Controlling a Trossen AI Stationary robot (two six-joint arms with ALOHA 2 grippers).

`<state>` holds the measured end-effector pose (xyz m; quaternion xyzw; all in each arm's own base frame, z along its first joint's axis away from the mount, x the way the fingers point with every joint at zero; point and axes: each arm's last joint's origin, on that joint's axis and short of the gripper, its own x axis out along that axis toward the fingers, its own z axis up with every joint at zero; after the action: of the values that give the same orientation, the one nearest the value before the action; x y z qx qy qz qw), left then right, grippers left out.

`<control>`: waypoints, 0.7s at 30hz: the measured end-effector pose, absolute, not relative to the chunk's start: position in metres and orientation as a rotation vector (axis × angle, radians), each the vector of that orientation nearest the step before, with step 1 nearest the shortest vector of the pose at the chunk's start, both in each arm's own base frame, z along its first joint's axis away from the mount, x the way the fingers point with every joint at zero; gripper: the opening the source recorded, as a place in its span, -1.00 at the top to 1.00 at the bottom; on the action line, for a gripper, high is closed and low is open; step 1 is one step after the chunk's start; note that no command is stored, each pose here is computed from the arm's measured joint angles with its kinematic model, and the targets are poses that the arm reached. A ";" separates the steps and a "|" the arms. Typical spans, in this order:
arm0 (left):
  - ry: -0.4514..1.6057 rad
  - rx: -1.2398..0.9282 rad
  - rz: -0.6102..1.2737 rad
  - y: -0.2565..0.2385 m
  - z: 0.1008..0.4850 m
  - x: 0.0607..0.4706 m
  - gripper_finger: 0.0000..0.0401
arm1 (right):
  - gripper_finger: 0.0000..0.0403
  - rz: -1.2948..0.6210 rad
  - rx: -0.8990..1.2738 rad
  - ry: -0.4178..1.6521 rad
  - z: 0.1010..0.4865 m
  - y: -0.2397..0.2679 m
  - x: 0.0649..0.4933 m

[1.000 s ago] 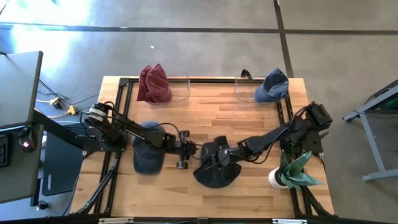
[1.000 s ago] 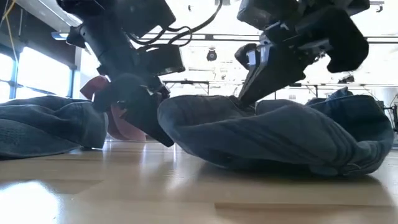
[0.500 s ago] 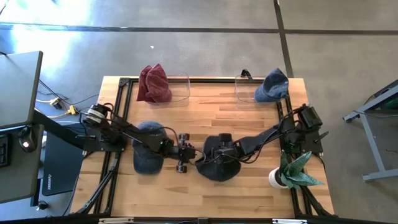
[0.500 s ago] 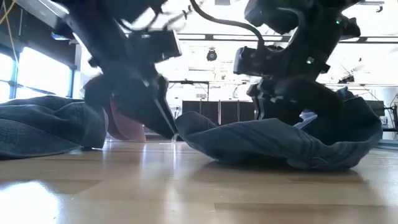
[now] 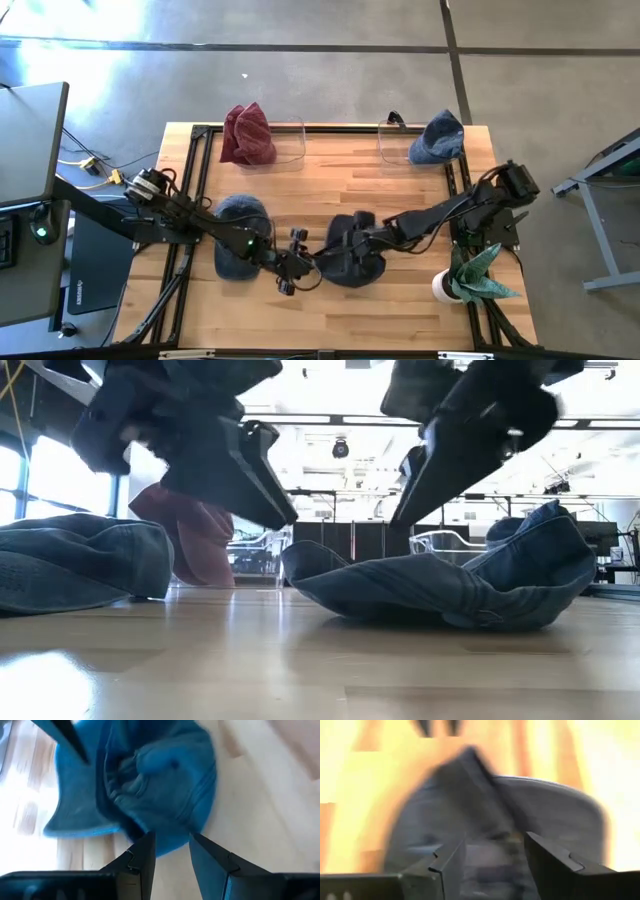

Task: Pick & Place hat
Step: Put the top blue cap into the right transparent bin

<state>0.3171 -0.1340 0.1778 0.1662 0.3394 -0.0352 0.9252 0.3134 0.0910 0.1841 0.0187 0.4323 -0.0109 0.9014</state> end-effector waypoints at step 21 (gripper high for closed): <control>0.593 0.362 -0.365 -0.143 0.163 0.334 0.43 | 0.38 0.170 0.050 0.835 0.177 0.142 0.309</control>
<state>0.3339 -0.1429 0.1632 0.1766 0.2887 -0.1778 0.9240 0.3093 0.1425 0.1770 0.0241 0.4049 0.0825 0.9103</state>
